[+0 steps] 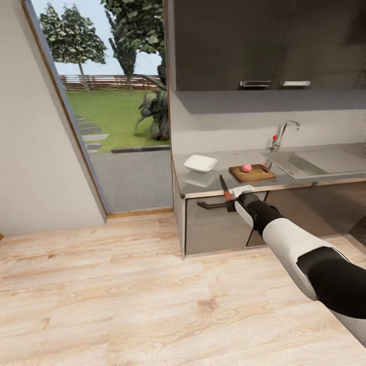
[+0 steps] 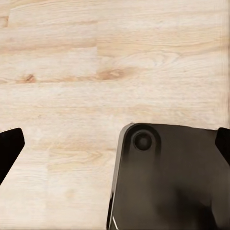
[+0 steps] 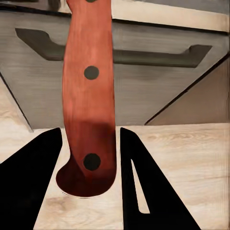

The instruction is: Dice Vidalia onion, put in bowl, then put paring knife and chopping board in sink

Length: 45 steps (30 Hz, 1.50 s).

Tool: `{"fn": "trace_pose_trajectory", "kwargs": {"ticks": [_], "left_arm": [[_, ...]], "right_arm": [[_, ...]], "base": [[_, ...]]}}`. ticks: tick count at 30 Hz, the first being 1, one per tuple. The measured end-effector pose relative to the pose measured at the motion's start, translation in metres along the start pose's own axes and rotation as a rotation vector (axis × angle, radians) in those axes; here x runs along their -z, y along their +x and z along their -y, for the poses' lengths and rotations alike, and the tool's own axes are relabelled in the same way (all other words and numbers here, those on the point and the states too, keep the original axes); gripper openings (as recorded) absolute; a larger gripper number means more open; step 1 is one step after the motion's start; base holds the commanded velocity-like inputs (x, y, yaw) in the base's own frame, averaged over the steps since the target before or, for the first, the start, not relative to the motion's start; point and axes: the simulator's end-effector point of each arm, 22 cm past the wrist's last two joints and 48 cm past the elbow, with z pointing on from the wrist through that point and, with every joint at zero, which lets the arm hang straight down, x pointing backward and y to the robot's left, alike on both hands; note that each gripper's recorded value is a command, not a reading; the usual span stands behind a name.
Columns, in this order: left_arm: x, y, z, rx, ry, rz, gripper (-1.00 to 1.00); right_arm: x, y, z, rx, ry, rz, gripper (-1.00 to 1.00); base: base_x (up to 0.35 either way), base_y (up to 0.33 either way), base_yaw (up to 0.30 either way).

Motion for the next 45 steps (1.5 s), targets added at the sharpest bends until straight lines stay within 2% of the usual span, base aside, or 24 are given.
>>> {"fn": "trace_pose_trajectory", "kwargs": {"ticks": [5, 9, 14, 22, 28, 40, 41, 45], "left_arm": [[-0.002, -0.003, 0.001, 0.0, 0.003, 0.01, 1.0], [-0.003, -0.005, 0.003, -0.007, 0.012, 0.018, 1.0], [-0.007, -0.008, 0.004, -0.007, 0.013, 0.029, 1.0], [-0.016, -0.018, 0.004, -0.003, 0.008, 0.05, 1.0], [-0.016, -0.018, 0.004, -0.003, 0.008, 0.051, 1.0], [-0.018, -0.019, 0.005, -0.002, 0.008, 0.053, 1.0], [-0.018, -0.019, 0.004, -0.002, 0.008, 0.054, 1.0], [-0.019, -0.02, 0.005, -0.001, 0.009, 0.057, 1.0]], "right_arm": [[0.003, -0.013, 0.017, -0.021, -0.007, 0.054, -1.0], [0.006, -0.024, 0.025, -0.033, -0.062, 0.101, -1.0], [0.04, -0.081, 0.016, -0.004, -0.09, 0.212, -1.0], [0.05, -0.088, 0.033, 0.027, -0.007, 0.202, -1.0], [0.051, -0.089, 0.035, 0.027, -0.002, 0.203, -1.0], [0.058, -0.093, 0.036, 0.039, 0.015, 0.21, -1.0], [0.059, -0.095, 0.041, 0.056, 0.054, 0.215, -1.0], [0.068, -0.106, 0.048, 0.117, 0.137, 0.243, -1.0]], "base": [[-0.018, -0.018, 0.0], [-0.001, -0.001, 0.0], [0.103, -0.147, 0.0], [0.162, -0.261, 0.0], [0.121, -0.289, 0.061], [0.159, -0.275, 0.218], [0.179, -0.265, 0.228], [0.18, -0.263, 0.157]]}}
